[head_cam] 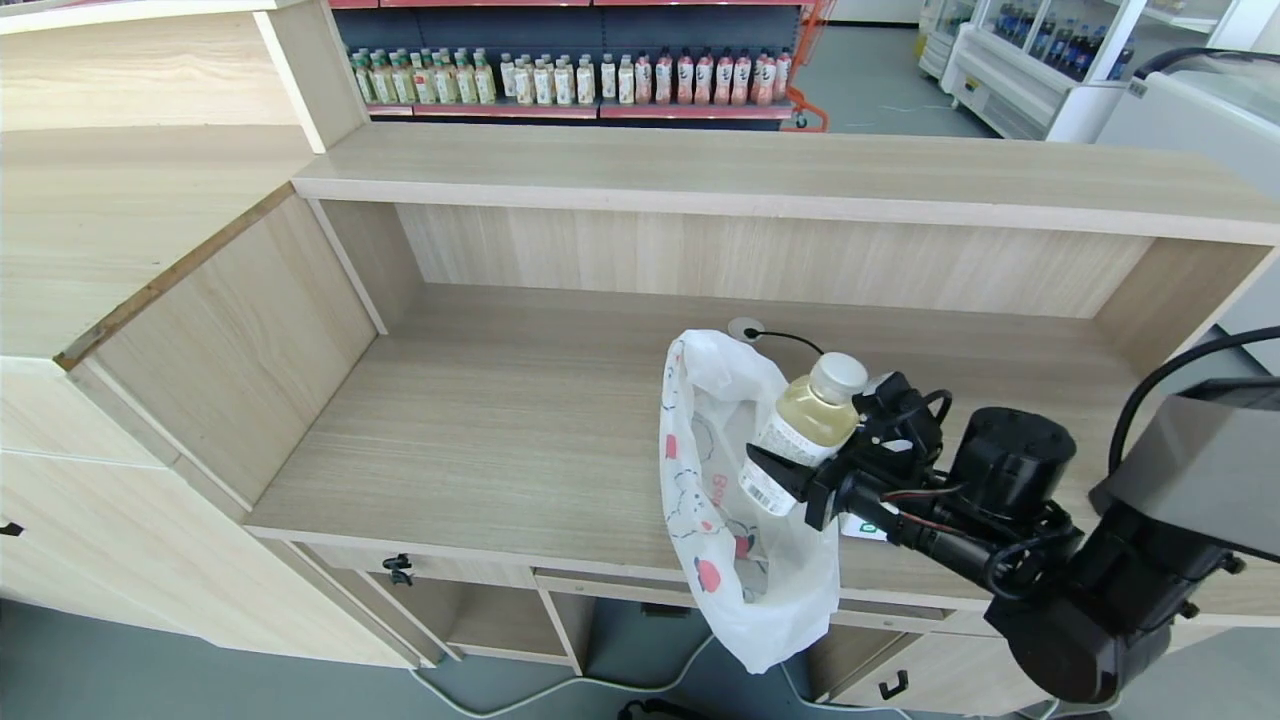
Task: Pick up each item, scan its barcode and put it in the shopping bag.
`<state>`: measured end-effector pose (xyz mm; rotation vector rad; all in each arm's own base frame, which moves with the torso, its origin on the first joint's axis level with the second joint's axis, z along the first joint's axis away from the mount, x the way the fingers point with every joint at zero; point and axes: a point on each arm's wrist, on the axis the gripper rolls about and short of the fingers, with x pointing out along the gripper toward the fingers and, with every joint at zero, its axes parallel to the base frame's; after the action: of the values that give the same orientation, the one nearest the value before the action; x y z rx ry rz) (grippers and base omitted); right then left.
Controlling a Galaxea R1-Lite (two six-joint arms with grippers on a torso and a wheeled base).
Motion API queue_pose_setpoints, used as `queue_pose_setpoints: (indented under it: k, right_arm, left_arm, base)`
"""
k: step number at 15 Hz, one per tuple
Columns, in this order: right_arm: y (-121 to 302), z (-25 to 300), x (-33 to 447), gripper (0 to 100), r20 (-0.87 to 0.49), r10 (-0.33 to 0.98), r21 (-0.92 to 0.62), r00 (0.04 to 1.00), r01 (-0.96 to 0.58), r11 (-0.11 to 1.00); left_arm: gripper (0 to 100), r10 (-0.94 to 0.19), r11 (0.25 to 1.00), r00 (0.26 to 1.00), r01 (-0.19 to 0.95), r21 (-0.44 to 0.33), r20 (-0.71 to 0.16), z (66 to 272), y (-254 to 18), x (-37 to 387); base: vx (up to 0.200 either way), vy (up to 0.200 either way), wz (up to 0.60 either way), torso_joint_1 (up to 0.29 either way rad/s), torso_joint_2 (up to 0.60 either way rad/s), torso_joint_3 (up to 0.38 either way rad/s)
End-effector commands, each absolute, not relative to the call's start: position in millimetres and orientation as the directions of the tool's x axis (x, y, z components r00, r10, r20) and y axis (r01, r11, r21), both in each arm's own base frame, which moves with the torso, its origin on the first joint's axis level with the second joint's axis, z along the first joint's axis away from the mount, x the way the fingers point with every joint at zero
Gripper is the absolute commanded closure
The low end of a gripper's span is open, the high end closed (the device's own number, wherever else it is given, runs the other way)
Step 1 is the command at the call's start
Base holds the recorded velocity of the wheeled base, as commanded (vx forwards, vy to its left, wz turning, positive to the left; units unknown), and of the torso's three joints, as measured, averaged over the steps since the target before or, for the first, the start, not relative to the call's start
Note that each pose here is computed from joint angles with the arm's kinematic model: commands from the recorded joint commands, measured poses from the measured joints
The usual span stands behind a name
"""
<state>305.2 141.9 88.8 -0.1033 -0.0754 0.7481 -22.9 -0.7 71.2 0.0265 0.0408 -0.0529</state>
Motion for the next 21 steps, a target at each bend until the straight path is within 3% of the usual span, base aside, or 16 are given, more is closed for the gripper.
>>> queue_pose_setpoints:
  k: [1,6,16,17,21]
  right_arm:
    - [150,64,327,100,0.004,0.693,-0.112,0.721,-0.688,0.717]
    - [172,49,344,100,0.020,0.757,-0.116,0.653,-0.751,0.650]
    - [175,20,357,100,-0.020,0.753,-0.102,0.658,-0.751,0.653]
    - [175,20,356,0,-0.021,0.753,-0.102,0.658,-0.751,0.653]
    - [170,60,346,0,0.052,0.783,-0.089,0.620,-0.778,0.622]
  left_arm:
    - [0,-0.052,0.998,0.998,0.053,0.026,-0.043,71,-1,-23]
    - [0,-0.052,0.998,0.998,0.053,0.026,-0.043,71,-1,-23]
    - [0,-0.052,0.998,0.998,0.053,0.026,-0.043,71,-1,-23]
    - [0,-0.052,0.998,0.998,0.053,0.026,-0.043,71,-1,-23]
    - [0,-0.052,0.998,0.998,0.053,0.026,-0.043,71,-1,-23]
  base:
    - [0.000,0.000,0.00,0.000,0.00,0.000]
    - [0.000,0.000,0.00,0.000,0.00,0.000]
    - [0.000,0.000,0.00,0.000,0.00,0.000]
    - [0.000,0.000,0.00,0.000,0.00,0.000]
    - [0.000,0.000,0.00,0.000,0.00,0.000]
